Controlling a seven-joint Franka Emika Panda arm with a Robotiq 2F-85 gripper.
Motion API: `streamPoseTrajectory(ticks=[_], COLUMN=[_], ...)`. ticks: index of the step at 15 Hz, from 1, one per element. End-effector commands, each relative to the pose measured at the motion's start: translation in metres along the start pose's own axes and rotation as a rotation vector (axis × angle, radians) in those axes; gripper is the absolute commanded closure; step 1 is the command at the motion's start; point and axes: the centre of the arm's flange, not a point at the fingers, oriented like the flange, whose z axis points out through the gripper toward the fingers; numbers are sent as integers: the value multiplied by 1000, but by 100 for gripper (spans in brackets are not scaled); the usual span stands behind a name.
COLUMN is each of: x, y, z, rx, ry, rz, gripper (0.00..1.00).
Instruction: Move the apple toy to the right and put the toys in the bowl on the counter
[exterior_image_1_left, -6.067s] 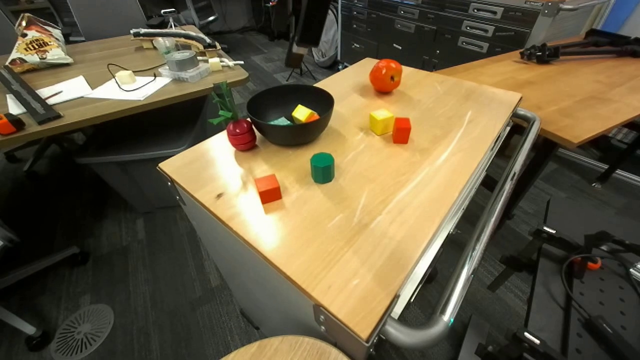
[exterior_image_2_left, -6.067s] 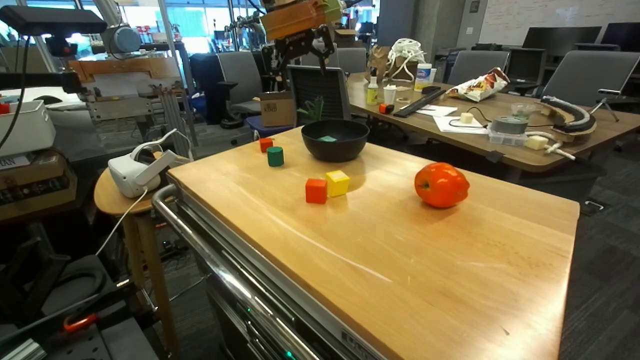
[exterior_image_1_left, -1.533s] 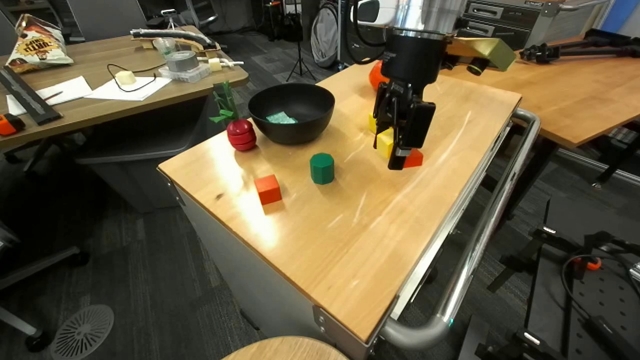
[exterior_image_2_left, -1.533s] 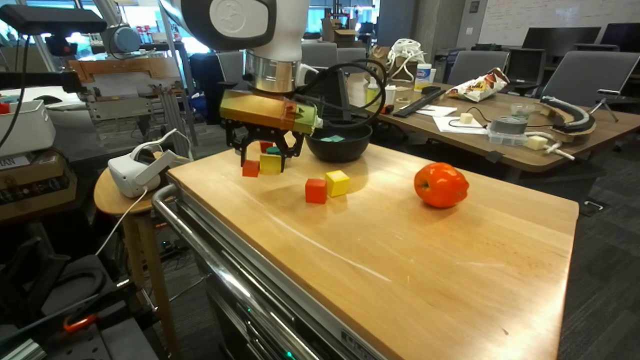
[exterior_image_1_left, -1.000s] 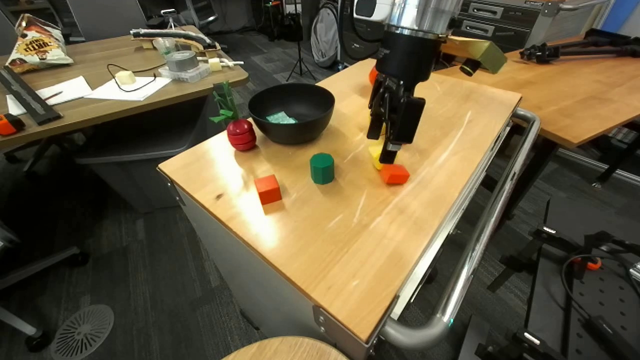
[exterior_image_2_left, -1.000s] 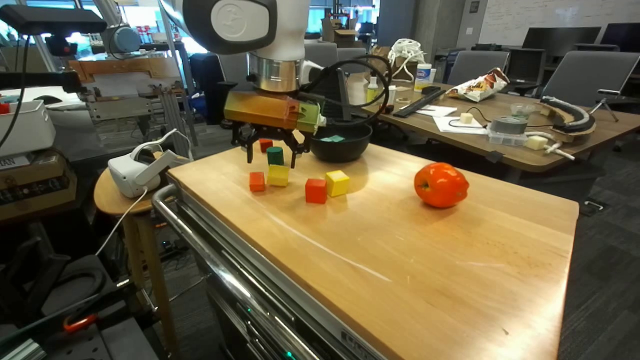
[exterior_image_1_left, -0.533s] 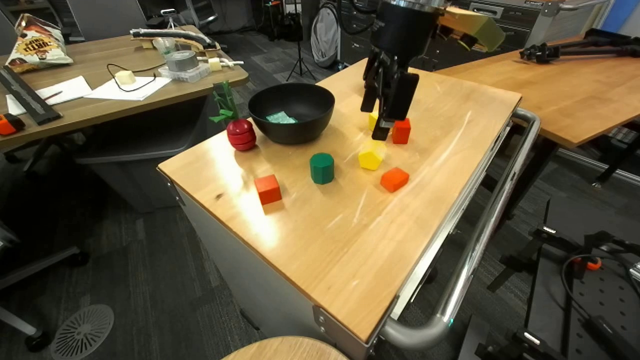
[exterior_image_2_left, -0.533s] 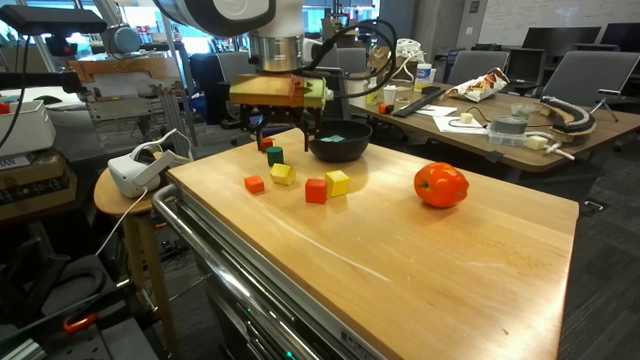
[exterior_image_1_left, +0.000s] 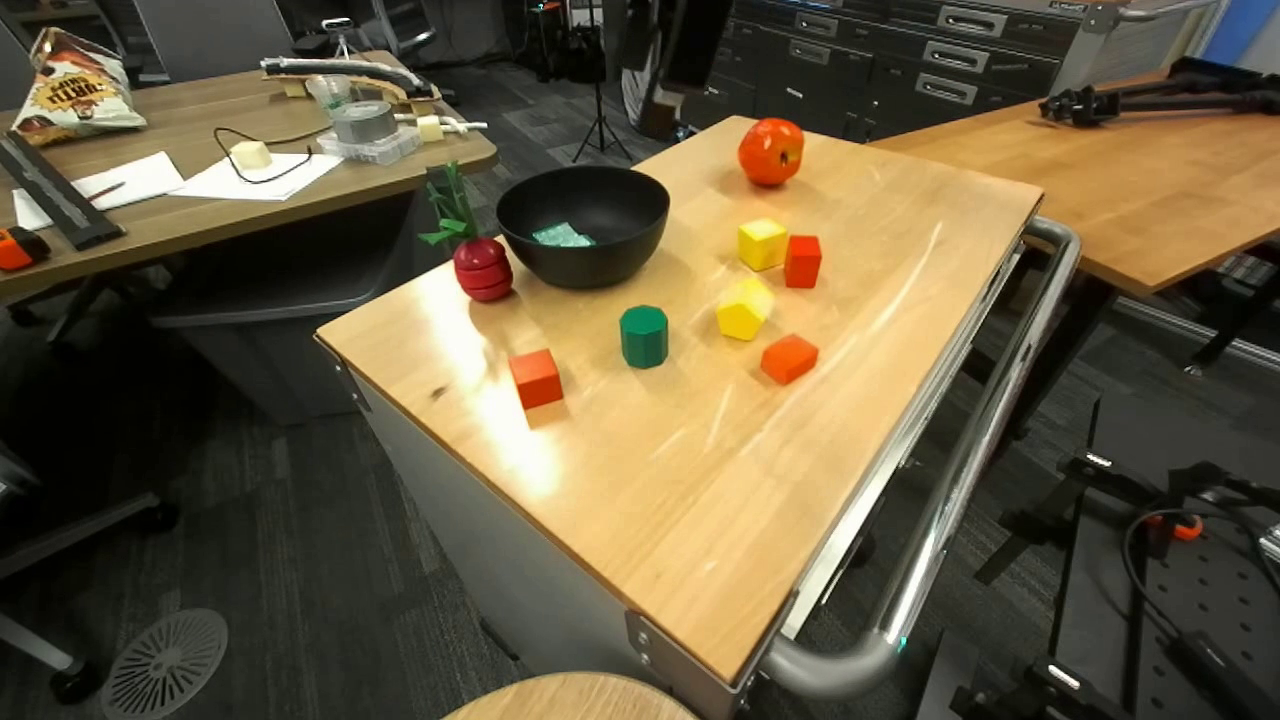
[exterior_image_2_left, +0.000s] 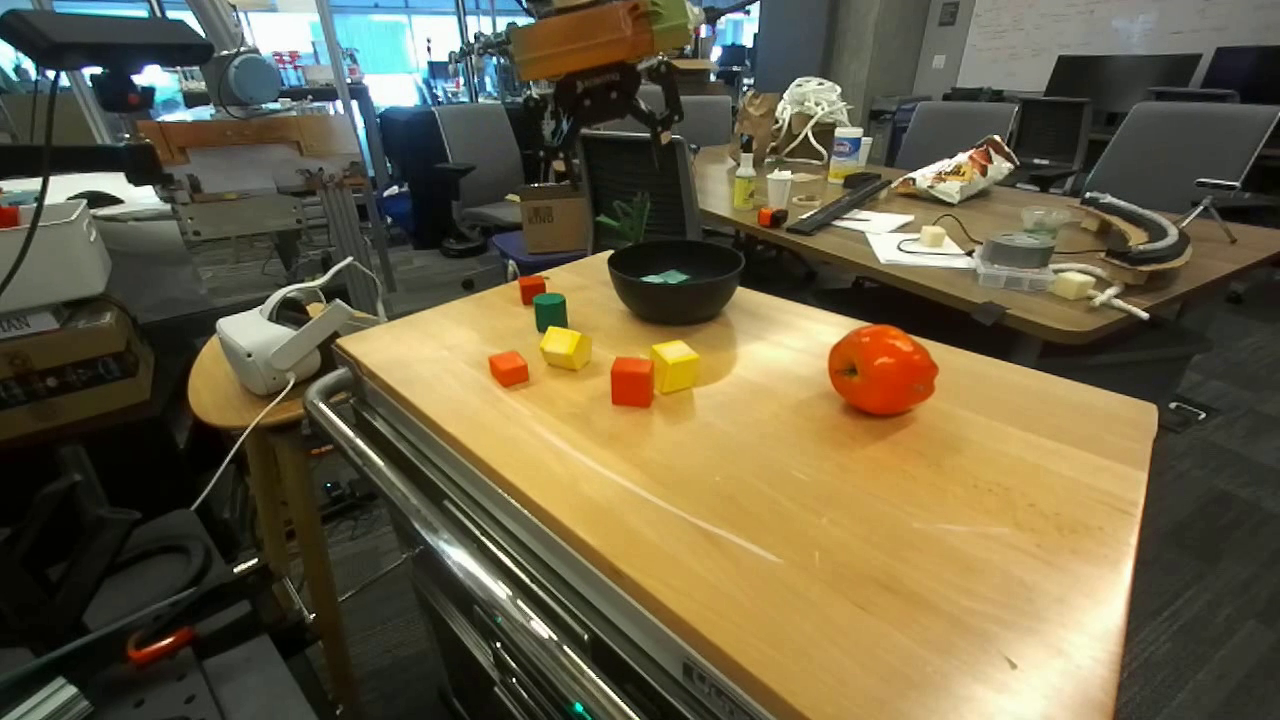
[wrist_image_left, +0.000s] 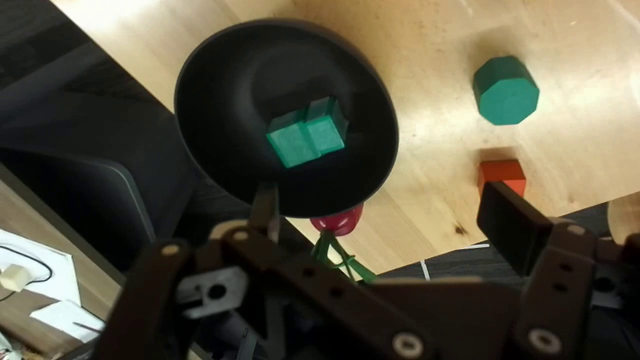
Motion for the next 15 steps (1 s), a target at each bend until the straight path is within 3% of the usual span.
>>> streamPoseTrajectory(ticks=[1, 9, 10, 15], x=[48, 72, 49, 55], y=[48, 110, 79, 92], z=[19, 87, 78, 95], rx=[30, 153, 139, 154], ry=[-23, -143, -127, -139], rz=[-53, -150, -113, -127], gripper=[0, 0, 0, 0])
